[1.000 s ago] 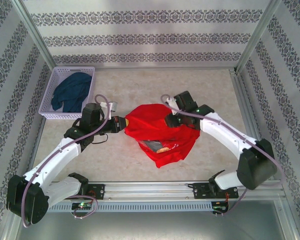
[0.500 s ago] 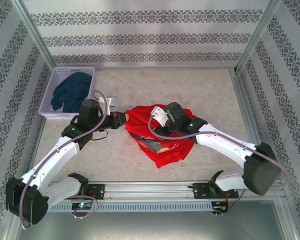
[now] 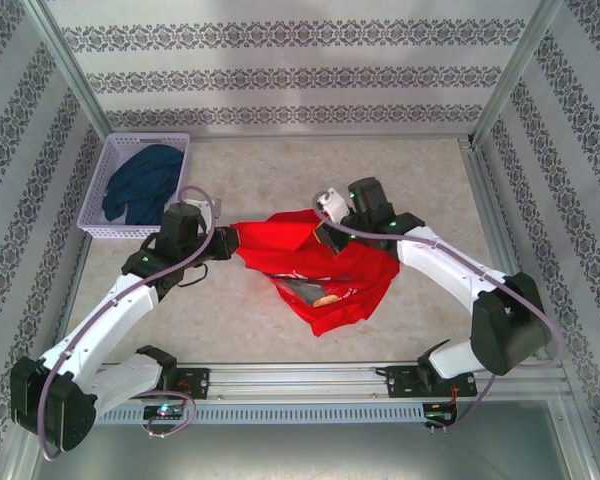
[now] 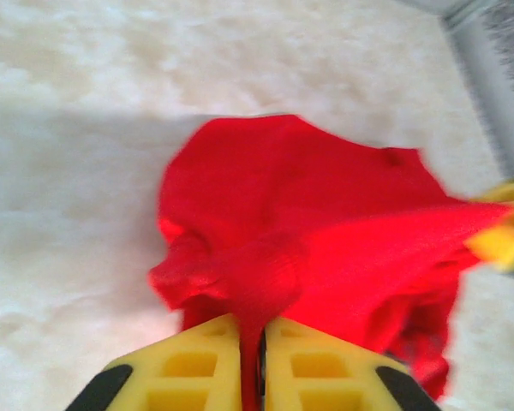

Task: Fold the inside-out t-shirt
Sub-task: Adjust the T-shirt at the center of the table.

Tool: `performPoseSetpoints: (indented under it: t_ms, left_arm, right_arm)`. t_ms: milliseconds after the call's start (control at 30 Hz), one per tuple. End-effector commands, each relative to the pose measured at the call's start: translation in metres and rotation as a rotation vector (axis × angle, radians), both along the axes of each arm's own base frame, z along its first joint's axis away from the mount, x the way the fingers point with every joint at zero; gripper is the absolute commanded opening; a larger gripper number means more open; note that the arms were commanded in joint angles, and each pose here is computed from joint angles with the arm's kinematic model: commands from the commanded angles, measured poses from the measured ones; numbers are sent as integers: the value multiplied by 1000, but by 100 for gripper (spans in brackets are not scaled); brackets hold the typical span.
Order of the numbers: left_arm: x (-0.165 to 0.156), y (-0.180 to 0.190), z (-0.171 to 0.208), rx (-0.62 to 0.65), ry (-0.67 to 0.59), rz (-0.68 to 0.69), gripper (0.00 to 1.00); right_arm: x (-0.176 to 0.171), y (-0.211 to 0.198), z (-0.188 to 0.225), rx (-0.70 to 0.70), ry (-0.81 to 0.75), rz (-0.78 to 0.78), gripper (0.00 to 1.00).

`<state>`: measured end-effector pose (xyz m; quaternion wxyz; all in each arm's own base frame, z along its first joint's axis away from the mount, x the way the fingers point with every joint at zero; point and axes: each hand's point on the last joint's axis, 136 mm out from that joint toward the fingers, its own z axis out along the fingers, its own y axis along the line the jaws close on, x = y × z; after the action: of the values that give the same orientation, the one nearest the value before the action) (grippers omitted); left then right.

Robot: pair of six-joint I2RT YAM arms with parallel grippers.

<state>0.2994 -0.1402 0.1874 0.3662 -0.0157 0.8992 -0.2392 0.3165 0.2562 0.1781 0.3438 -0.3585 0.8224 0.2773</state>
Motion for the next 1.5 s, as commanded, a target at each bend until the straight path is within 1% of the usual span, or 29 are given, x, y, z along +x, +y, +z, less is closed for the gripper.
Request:
performPoseSetpoints:
  t_ms: [0,100,167,200,267,333,433,467,600,700,733,767,867,900,967,1000,1067,1133,1200,1267,1367,1467]
  left_arm:
    - [2,24,-18,172,31,68,34]
    - [6,11,7,182,-75,34,52]
    - [7,-4,29,185,-167,-14,61]
    - [6,-11,37,184,-202,-42,64]
    - [0,-37,52,177,-276,-148,67]
    - [-8,-65,59,175,-325,-256,71]
    - [-12,-104,55,182,-321,-383,73]
    - [-11,-115,53,187,-310,-404,74]
    - [-1,-143,35,207,-273,-449,76]
    - [12,-157,17,229,-237,-451,75]
    - [17,-161,11,232,-226,-448,74]
    - [21,-166,5,234,-219,-451,68]
    - [29,-176,-7,206,-188,-468,37]
    - [29,-178,-7,177,-177,-481,28]
    - [26,-179,3,56,-155,-506,1]
    - [25,-177,9,-3,-145,-504,0]
    - [21,-173,23,-168,-117,-513,0]
    - [16,-169,35,-288,-86,-520,0]
    - [13,-163,40,-339,-61,-510,0]
    - [10,-158,40,-358,-40,-500,0]
    - [9,-153,42,-377,-21,-483,0]
    - [8,-152,45,-377,-22,-476,0]
  right_arm:
    - [-24,18,42,218,161,96,0]
    - [-17,18,57,311,262,85,0]
    - [-10,16,64,352,317,63,0]
    - [-8,17,65,359,334,56,0]
    - [-3,17,67,369,360,37,0]
    - [1,18,67,377,382,22,0]
    - [6,16,70,390,393,-8,0]
    - [9,14,71,397,394,-27,0]
    - [13,10,75,417,403,-55,0]
    - [15,10,80,435,407,-66,0]
    - [16,9,81,438,405,-74,0]
    - [18,8,80,438,404,-88,0]
    - [27,-3,70,433,419,-168,0]
    - [31,-9,67,416,406,-209,4]
    - [41,-33,49,293,355,-359,11]
    - [44,-47,41,216,314,-430,17]
    - [49,-82,28,19,198,-588,30]
    - [44,-101,22,-71,122,-655,38]
    - [33,-104,20,-59,74,-643,44]
    - [13,-96,15,-44,26,-582,50]
    - [-16,-81,5,-64,-32,-500,57]
    - [-31,-68,-11,-37,-27,-460,62]
